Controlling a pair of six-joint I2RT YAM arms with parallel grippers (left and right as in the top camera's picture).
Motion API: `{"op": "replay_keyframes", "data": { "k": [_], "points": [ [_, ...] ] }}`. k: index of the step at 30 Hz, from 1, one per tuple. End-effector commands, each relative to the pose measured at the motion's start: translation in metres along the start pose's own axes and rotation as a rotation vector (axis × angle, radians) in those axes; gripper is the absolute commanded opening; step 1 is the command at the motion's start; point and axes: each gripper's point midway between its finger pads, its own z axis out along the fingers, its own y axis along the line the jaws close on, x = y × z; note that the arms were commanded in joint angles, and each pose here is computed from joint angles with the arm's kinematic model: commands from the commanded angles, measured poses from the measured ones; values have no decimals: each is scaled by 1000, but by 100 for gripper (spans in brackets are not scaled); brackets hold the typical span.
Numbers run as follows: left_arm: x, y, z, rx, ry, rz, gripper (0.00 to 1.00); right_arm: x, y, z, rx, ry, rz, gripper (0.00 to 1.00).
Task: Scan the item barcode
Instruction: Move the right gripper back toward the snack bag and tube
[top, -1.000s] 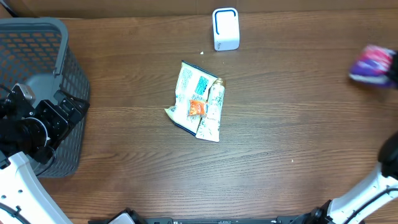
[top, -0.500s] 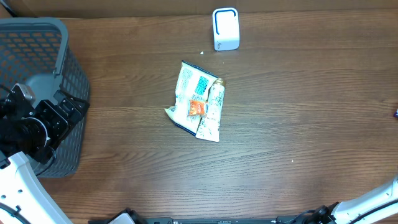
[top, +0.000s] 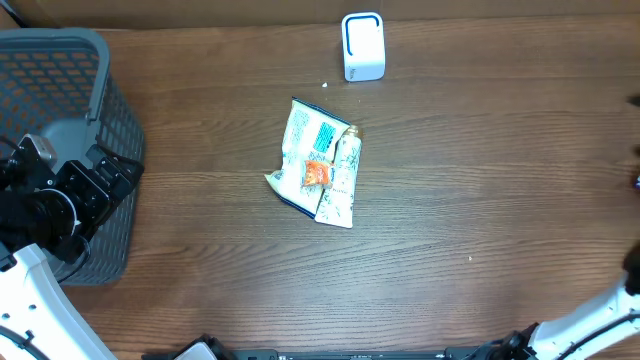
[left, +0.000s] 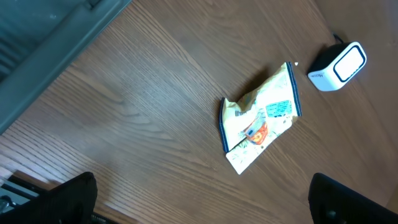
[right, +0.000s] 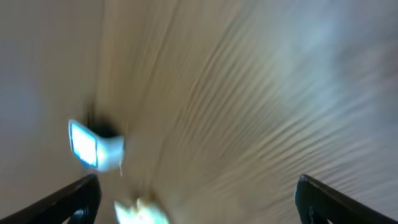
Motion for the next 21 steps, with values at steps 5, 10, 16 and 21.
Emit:
{"op": "replay_keyframes", "data": {
  "k": [5,10,16,21],
  "points": [
    [1,-1,1,4,6,27,100,160,118,77,-115,358,-652,100],
    [1,-1,1,4,6,27,100,252,154,122,-92,473,-866,95],
    [1,-1,1,4,6,27,100,321,173,165,59,405,-862,72],
    [1,-1,1,4,6,27,100,360,181,187,131,315,-885,59]
  ]
}}
